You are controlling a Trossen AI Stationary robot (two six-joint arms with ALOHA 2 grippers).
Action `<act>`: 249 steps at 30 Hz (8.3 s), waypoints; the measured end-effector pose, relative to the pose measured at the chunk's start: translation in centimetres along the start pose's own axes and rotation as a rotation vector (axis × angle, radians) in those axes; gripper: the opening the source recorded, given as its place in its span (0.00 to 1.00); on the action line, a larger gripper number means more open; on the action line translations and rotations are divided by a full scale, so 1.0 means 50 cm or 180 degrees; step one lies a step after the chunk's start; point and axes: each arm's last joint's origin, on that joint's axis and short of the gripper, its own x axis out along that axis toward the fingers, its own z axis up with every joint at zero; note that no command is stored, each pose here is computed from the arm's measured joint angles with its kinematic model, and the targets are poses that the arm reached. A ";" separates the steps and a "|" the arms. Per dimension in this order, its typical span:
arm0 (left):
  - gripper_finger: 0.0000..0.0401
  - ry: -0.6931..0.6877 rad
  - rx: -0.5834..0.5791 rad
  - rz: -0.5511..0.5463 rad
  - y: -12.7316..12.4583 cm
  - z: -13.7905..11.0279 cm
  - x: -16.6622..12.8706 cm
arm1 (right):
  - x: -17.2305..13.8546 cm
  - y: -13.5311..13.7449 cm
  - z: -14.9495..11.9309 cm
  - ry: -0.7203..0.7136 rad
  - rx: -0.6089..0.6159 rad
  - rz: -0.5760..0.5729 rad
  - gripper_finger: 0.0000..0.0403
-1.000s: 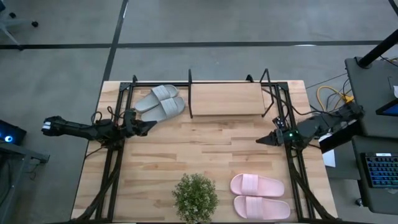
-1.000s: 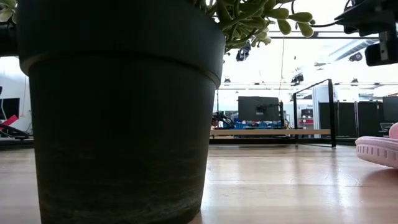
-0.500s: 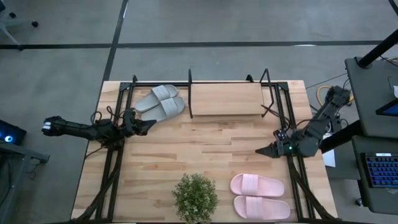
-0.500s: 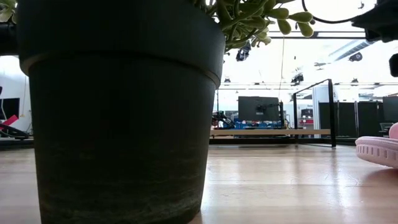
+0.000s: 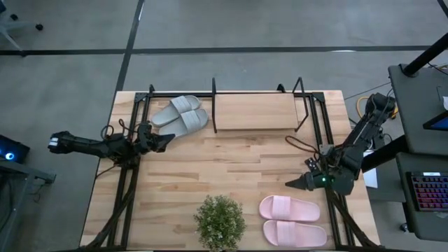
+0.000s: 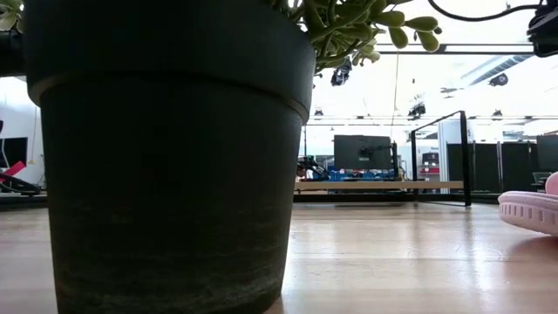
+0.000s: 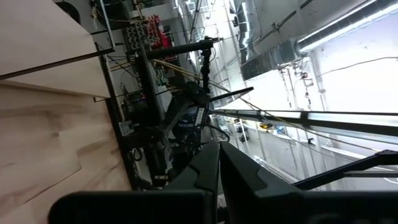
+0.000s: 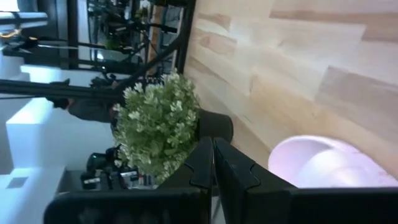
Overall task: Pick and place slides into the shelf
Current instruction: Put the top pink slipper on the shelf
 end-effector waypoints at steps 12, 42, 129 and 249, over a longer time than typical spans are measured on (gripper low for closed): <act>0.00 0.0015 0.0004 -0.0027 -0.001 0.000 -0.001 | 0.005 -0.018 -0.058 0.0188 0.0041 -0.0347 0.02; 0.00 0.0033 0.0112 -0.0022 -0.001 0.000 -0.001 | -0.003 -0.028 -0.136 0.0608 0.0039 -0.1103 0.04; 0.00 0.0070 0.0107 -0.0042 -0.001 -0.001 -0.001 | 0.037 -0.047 -0.096 0.0519 -0.0268 -0.1364 0.02; 0.61 0.2330 0.0427 0.0421 0.026 -0.185 0.425 | 0.186 0.303 0.282 0.1560 -0.2177 -0.1119 0.02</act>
